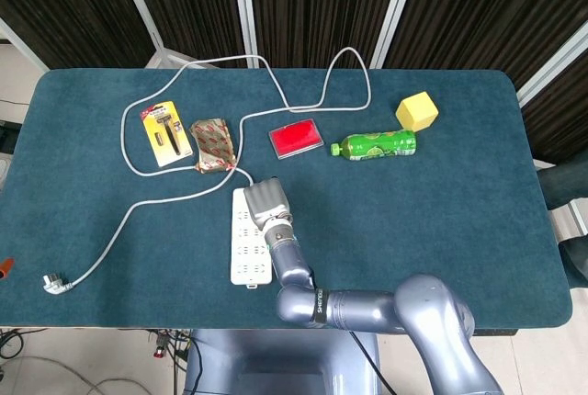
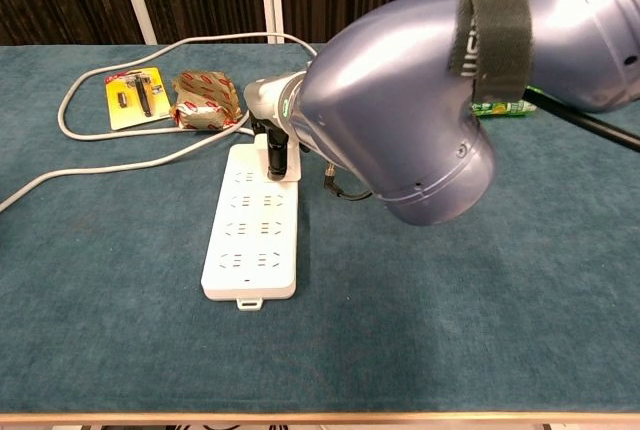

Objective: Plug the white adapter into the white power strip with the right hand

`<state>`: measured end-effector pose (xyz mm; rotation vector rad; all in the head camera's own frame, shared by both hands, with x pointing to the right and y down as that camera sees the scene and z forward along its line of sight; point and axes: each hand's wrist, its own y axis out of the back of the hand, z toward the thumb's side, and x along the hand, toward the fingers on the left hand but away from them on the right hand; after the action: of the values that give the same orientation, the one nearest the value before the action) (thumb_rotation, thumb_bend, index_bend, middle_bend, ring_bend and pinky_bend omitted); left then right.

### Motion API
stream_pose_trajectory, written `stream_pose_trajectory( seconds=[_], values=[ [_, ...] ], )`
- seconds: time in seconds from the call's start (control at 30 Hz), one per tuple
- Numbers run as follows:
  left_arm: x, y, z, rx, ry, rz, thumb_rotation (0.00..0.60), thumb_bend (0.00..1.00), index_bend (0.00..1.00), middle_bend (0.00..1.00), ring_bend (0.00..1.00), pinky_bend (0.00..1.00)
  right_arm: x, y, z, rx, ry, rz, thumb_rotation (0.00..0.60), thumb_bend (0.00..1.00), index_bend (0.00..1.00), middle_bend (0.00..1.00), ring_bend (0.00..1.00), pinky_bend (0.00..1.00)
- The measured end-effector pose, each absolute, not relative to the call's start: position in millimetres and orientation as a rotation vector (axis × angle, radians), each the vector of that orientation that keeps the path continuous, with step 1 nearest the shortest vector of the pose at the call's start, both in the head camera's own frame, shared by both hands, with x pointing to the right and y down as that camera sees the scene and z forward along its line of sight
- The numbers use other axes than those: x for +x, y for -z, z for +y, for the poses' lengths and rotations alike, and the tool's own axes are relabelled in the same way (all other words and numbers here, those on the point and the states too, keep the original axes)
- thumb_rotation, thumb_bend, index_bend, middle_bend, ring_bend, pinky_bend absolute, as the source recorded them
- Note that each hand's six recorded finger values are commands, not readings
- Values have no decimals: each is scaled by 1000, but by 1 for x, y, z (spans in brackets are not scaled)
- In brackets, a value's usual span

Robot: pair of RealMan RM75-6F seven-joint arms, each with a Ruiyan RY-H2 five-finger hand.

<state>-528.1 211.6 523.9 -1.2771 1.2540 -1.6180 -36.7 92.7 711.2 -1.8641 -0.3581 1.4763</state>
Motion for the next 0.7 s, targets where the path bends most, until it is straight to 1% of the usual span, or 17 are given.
stream_pose_trajectory(
  seconds=[0.23,0.37,0.43,0.5,0.57,0.63,0.7],
  values=[
    [-528,-524,212,-1279,1616,1253,600,100,198,0,0,0,-40,-711,96,-1860,-1452,-354,600,604,997,814,638,347],
    [-528,-524,212,-1278,1615,1254,600,100,198,0,0,0,-41,-709,96,-1857,-1436,-355,600,605,958,814,635,347],
    [-528,-524,212,-1278,1616,1254,600,100,198,0,0,0,-41,-708,96,-1853,-1434,-353,600,605,916,812,616,340],
    [-528,-524,212,-1279,1618,1253,600,100,198,0,0,0,-40,-707,96,-1855,-1434,-353,600,605,848,791,577,319],
    [-528,-524,212,-1280,1617,1252,600,100,198,0,0,0,-39,-707,96,-1853,-1439,-346,600,605,744,735,526,285],
    [-528,-524,212,-1278,1616,1254,600,100,198,0,0,0,-37,-707,96,-1846,-1446,-334,600,605,673,677,489,261],
    [-528,-524,212,-1278,1616,1255,600,100,198,0,0,0,-35,-708,96,-1839,-1458,-316,600,599,629,612,461,245]
  ],
)
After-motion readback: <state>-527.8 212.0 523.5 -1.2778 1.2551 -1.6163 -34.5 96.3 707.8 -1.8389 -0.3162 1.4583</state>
